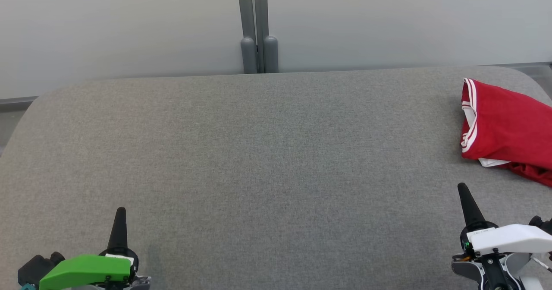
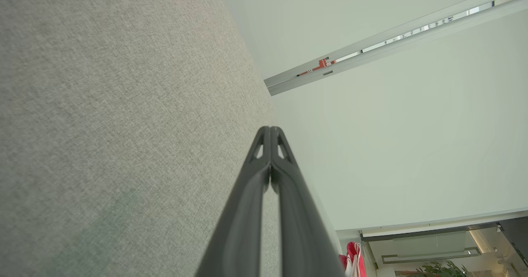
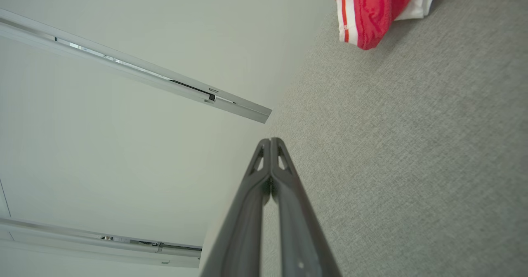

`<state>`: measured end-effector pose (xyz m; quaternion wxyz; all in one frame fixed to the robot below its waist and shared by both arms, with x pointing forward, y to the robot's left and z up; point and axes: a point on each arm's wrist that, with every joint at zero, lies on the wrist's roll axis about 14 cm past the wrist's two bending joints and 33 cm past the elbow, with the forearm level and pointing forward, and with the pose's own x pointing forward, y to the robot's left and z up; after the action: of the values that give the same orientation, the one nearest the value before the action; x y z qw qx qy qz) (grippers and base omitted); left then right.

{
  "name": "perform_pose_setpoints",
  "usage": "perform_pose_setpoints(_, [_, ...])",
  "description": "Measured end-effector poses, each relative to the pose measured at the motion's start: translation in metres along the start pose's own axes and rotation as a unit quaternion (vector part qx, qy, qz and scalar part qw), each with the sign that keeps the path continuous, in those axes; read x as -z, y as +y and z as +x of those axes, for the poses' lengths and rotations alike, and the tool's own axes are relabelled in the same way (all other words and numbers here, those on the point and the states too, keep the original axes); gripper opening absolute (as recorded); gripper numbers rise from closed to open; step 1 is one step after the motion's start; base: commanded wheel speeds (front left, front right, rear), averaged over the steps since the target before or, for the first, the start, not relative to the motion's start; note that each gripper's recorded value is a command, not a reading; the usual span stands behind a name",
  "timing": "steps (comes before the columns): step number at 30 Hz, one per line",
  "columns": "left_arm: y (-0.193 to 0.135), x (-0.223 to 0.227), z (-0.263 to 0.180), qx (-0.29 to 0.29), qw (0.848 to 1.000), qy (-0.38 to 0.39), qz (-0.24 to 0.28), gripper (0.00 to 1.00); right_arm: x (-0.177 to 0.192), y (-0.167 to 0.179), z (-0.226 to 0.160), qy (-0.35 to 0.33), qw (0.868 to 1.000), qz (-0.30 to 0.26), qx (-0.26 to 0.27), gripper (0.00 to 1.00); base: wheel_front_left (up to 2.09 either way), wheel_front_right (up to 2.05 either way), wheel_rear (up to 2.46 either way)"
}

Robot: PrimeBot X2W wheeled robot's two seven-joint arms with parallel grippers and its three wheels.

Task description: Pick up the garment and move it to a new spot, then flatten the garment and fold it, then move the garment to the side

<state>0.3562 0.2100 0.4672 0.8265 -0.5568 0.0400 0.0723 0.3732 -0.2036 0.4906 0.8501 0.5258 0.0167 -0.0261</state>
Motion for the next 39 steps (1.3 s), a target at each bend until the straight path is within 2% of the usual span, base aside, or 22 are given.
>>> perform_pose_setpoints(17, [-0.015,-0.001,0.01,0.026,0.997,0.009,-0.075,0.0,0.0,0.004,0.005,0.003,0.996,0.087,-0.006,0.0,0.0,0.0,0.0])
perform_pose_setpoints(39, [-0.032,-0.002,0.019,0.056,0.987,0.019,-0.153,0.0,-0.002,0.012,0.011,0.006,0.983,0.182,-0.019,0.0,0.0,0.0,0.0])
